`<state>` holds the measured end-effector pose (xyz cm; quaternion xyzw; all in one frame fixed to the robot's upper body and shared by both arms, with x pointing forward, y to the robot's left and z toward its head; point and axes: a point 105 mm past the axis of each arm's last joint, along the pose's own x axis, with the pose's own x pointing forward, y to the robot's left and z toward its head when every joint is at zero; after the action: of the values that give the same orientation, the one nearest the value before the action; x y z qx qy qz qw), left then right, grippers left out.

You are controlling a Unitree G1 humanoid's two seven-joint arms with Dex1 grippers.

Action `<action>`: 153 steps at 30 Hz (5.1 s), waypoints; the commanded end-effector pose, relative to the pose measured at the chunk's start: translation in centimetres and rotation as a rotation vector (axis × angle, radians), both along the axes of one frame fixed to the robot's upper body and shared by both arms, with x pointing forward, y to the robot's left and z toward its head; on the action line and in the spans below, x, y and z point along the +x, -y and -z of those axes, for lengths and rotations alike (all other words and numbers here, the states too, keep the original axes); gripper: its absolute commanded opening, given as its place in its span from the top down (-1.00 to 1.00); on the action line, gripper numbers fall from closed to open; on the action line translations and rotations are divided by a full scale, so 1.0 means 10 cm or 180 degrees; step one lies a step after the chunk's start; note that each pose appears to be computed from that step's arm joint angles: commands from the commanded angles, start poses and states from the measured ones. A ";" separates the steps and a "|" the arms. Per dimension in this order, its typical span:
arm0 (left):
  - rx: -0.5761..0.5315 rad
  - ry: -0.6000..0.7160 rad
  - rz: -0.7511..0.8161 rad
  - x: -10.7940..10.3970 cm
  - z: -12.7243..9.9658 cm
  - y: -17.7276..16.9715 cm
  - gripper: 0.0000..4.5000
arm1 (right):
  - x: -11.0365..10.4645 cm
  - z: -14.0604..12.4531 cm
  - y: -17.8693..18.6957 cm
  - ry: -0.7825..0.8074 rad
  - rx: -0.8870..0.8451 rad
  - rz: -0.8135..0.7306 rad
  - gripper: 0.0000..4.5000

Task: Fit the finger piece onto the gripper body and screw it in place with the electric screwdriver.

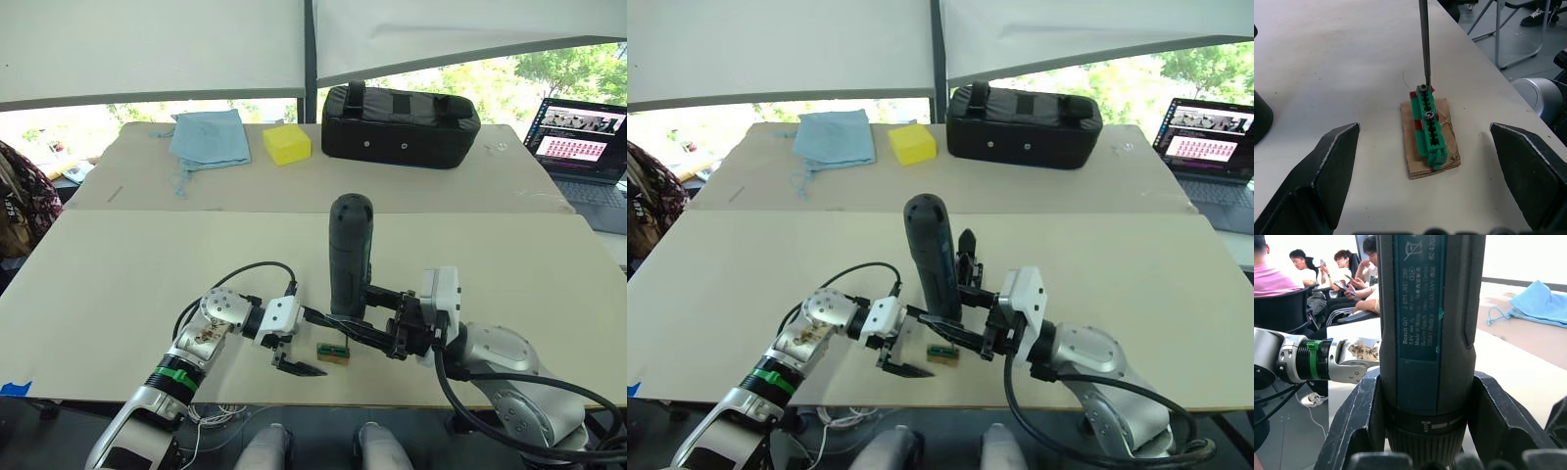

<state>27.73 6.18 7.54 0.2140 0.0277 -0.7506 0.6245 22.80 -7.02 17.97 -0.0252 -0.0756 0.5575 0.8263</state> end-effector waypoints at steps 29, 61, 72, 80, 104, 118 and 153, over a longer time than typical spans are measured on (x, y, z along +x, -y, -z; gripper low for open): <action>-0.0045 0.0090 0.0052 -0.02 -0.05 0.02 -1.00 | -0.05 -0.14 0.06 0.0116 -0.0038 -0.0057 0.15; -0.0031 0.0113 0.0052 0.01 -0.07 0.02 -1.00 | -0.04 -0.25 -0.01 0.0170 0.0108 -0.0055 0.15; -0.0039 0.0116 0.0073 0.01 -0.08 0.03 -1.00 | -0.04 -0.23 -0.02 0.0146 0.0095 -0.0058 0.15; -0.0039 0.0121 0.0085 0.00 -0.08 0.04 -1.00 | -0.07 -0.20 -0.02 0.0124 0.0071 -0.0065 0.15; -0.0042 0.0133 0.0091 0.00 -0.08 0.05 -1.00 | -0.05 -0.23 -0.01 0.0221 0.0040 -0.0073 0.15; -0.0050 0.0139 0.0077 0.01 -0.09 0.05 -1.00 | -0.03 -0.26 -0.01 0.0128 0.0046 -0.0100 0.15; -0.0060 0.0155 0.0089 0.00 -0.09 0.06 -1.00 | -0.01 -0.07 0.06 -0.0116 -0.0107 -0.0025 0.15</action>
<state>27.85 5.94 7.83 0.2185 0.0195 -0.7504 0.6235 23.09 -7.62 17.13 -0.0201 -0.0141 0.5580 0.8295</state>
